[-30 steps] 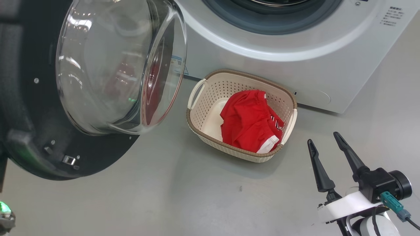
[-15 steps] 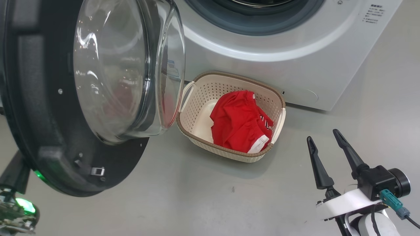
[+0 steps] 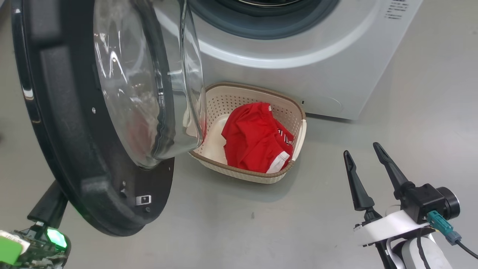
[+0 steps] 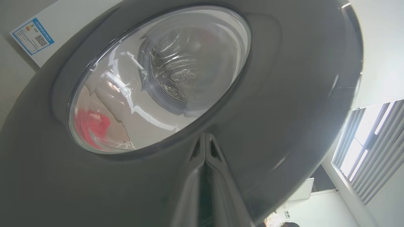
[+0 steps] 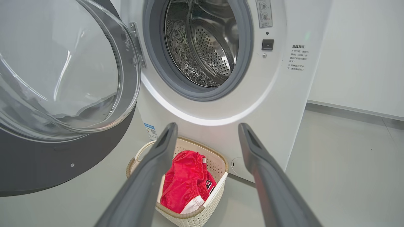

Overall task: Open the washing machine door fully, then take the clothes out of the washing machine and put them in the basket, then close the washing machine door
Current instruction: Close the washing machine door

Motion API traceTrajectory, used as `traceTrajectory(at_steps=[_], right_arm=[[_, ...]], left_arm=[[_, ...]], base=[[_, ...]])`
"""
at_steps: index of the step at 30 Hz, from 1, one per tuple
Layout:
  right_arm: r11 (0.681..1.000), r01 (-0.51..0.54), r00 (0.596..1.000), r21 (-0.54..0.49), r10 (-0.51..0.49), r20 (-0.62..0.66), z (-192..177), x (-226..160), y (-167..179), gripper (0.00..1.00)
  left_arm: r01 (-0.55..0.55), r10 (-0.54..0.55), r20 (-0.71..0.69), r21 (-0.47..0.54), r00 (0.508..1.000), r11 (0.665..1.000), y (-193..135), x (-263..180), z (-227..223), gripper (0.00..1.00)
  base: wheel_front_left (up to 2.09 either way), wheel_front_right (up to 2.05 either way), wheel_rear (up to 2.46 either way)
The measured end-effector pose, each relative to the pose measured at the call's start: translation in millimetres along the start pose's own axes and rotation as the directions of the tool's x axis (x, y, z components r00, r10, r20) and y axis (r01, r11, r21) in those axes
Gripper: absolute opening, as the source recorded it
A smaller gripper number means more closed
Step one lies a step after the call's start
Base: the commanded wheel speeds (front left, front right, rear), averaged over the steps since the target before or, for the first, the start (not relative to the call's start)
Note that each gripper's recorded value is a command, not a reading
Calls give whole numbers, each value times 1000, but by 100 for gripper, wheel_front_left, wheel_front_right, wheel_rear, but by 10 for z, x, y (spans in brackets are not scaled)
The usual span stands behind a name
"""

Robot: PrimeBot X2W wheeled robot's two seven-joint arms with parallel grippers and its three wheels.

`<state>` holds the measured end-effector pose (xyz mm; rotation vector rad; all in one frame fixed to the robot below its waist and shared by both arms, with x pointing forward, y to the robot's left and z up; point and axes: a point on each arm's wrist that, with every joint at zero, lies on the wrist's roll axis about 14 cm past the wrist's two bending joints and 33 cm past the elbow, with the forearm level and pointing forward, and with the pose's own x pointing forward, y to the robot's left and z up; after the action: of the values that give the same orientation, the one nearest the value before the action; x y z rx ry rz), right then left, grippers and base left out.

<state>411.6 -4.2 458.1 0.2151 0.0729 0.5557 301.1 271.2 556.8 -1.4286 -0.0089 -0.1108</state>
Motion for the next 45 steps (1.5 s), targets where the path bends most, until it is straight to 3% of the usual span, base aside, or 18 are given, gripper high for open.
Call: traceTrajectory(at_steps=[18, 45], right_arm=[[989, 150, 988, 9, -150, 31, 129, -275, -348, 100], [921, 388, 919, 20, -389, 70, 291, -830, -944, 100]], left_arm=[[27, -35, -197, -44, 980, 999, 44, 392, -555, 0], [7, -94, -446, -192, 890, 981, 223, 1131, -1551, 0]], base=[[0, 0, 0], [0, 0, 0]])
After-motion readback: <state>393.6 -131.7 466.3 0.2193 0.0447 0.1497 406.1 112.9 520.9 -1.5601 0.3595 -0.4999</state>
